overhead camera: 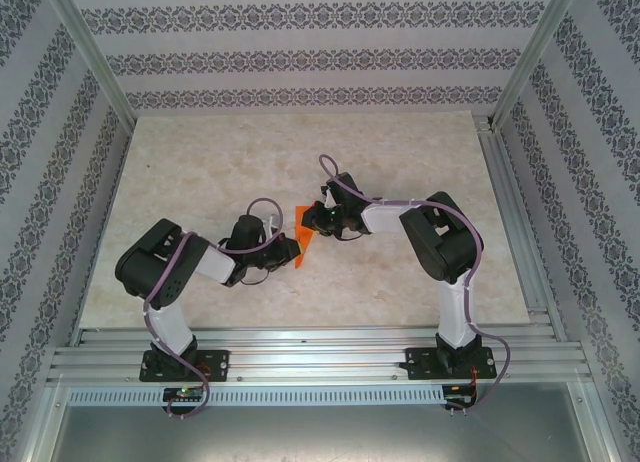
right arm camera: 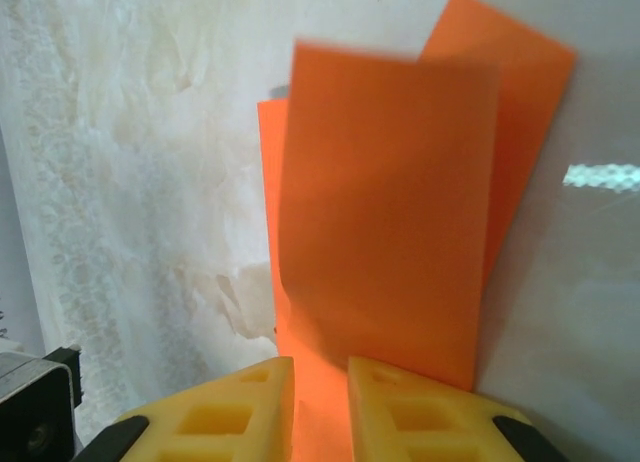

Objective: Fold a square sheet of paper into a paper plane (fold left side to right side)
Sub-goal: Fold the wing for the fifth time at the center of the table.

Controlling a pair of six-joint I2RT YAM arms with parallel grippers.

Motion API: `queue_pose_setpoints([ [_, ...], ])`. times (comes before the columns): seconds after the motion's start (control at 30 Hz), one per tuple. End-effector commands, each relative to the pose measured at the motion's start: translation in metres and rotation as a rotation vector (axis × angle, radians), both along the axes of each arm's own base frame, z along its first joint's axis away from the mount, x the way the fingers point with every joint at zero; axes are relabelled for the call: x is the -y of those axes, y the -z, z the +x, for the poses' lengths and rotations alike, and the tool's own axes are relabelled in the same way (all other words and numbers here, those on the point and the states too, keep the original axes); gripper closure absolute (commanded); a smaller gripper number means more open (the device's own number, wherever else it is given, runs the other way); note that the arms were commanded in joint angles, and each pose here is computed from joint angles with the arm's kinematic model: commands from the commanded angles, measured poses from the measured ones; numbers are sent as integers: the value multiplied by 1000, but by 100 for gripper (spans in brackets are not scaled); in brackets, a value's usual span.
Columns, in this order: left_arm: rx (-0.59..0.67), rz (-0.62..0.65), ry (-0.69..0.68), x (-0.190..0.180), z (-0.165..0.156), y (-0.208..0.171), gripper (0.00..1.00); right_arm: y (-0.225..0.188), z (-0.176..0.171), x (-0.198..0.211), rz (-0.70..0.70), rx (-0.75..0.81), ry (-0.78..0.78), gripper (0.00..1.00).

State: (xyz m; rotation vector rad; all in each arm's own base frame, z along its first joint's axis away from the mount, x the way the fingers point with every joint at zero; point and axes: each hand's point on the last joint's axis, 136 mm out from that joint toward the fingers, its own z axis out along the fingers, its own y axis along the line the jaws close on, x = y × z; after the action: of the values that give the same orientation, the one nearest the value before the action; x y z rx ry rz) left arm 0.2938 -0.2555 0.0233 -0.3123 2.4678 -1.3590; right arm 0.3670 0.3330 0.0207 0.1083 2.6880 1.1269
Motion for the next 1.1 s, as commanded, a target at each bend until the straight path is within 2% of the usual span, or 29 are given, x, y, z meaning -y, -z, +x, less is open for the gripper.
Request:
queue_pose_setpoints([
  [0.0,-169,163,-58,-36,-32,43,100,34,-10,11,-117,-42,1,78],
  [0.1,-178,155,-53,-37,-37,37,100,34,-9,10,-115,-44,-2,78],
  [0.2,-170,159,-65,-42,-42,28,96,33,-8,10,-115,-41,3,78],
  [0.37,-96,226,-74,-52,-38,-6,79,36,-8,8,-114,-51,2,78],
  [0.4,-76,234,-75,-54,-36,-15,71,37,-8,6,-113,-52,0,78],
  [0.43,-53,239,-75,-54,-34,-25,68,37,-8,6,-115,-54,0,78],
  [0.5,-22,245,-71,-54,-29,-39,65,36,-7,4,-110,-50,-2,78],
  [0.63,43,165,-47,-38,-15,-69,72,35,-6,4,-121,-47,-1,78],
  [0.73,85,111,10,-20,-4,-82,84,37,-7,4,-124,-51,-2,78],
  [0.8,94,97,52,-9,-1,-80,88,37,-7,3,-124,-52,-3,78],
  [1.07,46,93,94,8,12,-35,92,38,-9,4,-150,-53,-15,78],
])
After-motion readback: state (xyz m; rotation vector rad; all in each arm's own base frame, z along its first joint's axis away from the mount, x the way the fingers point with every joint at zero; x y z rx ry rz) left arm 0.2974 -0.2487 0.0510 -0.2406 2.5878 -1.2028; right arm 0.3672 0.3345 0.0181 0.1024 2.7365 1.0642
